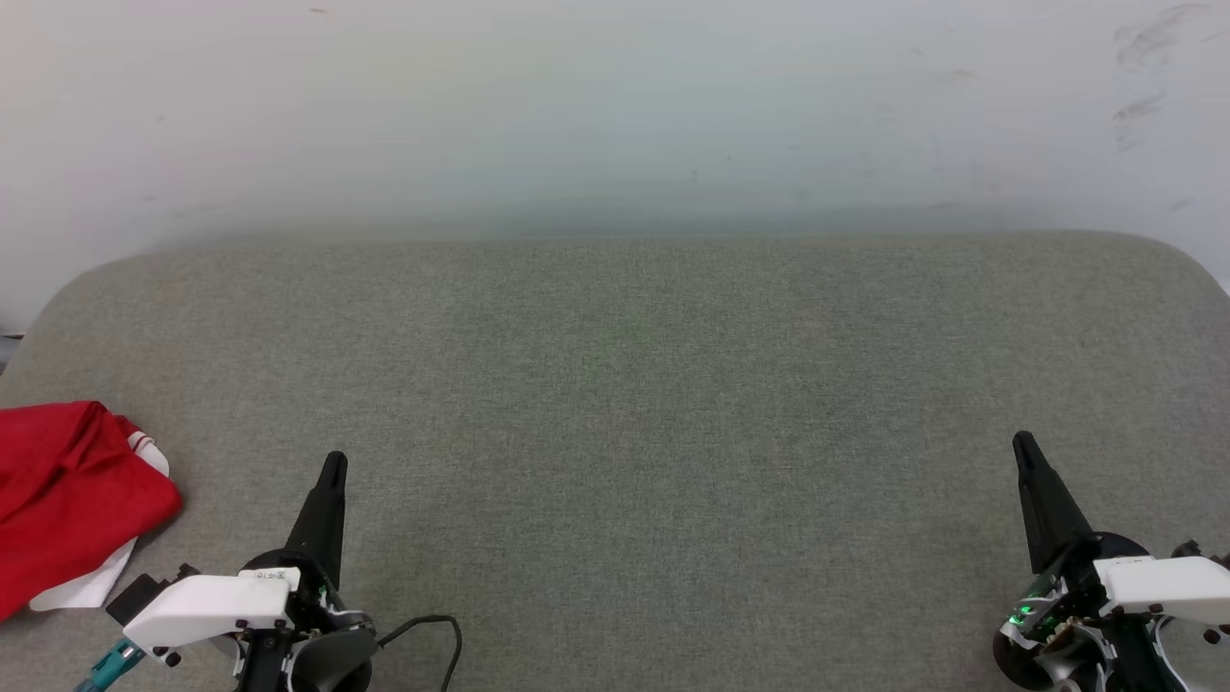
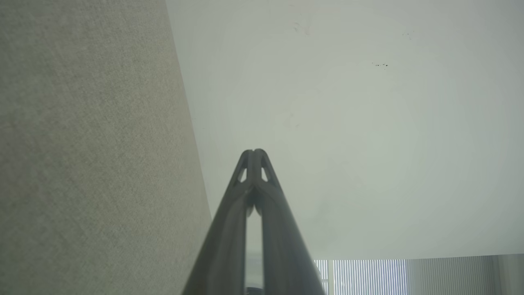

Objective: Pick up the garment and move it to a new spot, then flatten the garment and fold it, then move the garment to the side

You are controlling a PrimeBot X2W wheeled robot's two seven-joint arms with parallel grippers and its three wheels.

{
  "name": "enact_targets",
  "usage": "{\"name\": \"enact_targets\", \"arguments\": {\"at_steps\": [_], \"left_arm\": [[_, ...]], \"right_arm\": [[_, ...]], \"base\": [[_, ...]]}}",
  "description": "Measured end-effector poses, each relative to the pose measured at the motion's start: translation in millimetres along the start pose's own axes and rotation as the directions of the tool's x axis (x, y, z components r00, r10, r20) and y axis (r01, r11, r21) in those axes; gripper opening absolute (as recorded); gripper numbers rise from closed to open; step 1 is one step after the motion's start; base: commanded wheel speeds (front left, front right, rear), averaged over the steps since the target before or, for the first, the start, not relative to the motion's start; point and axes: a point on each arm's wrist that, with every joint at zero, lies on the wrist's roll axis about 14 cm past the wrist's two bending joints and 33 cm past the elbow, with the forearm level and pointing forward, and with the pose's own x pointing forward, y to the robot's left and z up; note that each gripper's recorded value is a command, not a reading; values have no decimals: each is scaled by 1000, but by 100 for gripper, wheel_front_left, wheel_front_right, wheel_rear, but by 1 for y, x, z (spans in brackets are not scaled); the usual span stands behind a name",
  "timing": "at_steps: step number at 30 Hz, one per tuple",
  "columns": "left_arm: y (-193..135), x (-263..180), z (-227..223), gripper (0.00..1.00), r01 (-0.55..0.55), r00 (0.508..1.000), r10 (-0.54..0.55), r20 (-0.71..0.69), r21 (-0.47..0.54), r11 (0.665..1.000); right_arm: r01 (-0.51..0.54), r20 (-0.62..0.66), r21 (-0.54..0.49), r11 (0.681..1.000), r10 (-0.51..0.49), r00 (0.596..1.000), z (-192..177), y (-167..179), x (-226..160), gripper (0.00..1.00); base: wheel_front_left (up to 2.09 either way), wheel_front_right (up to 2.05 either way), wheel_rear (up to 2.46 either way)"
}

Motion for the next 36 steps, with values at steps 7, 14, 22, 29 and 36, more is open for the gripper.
{"name": "enact_targets", "arguments": {"at_steps": [7,14,22,29,36], "left_arm": [[0,0,0,0,0,1000,0,0,0,1000],[0,0,0,0,0,1000,0,0,0,1000],[0,0,0,0,0,1000,0,0,0,1000],[16,-7,-4,100,-48,999,48,-1,-2,999],[9,-4,-13,100,-26,1000,26,-9,7,1000]], "right_arm": [[0,0,0,1000,0,1000,0,0,0,0],[0,0,0,1000,0,1000,0,0,0,0],[0,0,0,1000,0,1000,0,0,0,0],[52,9,3,999,-52,999,1,-18,-9,100],[32,17,-16,999,-32,999,-3,-11,-7,100]], "base": [[0,0,0],[0,0,0],[0,0,0],[0,0,0],[0,0,0]]}}
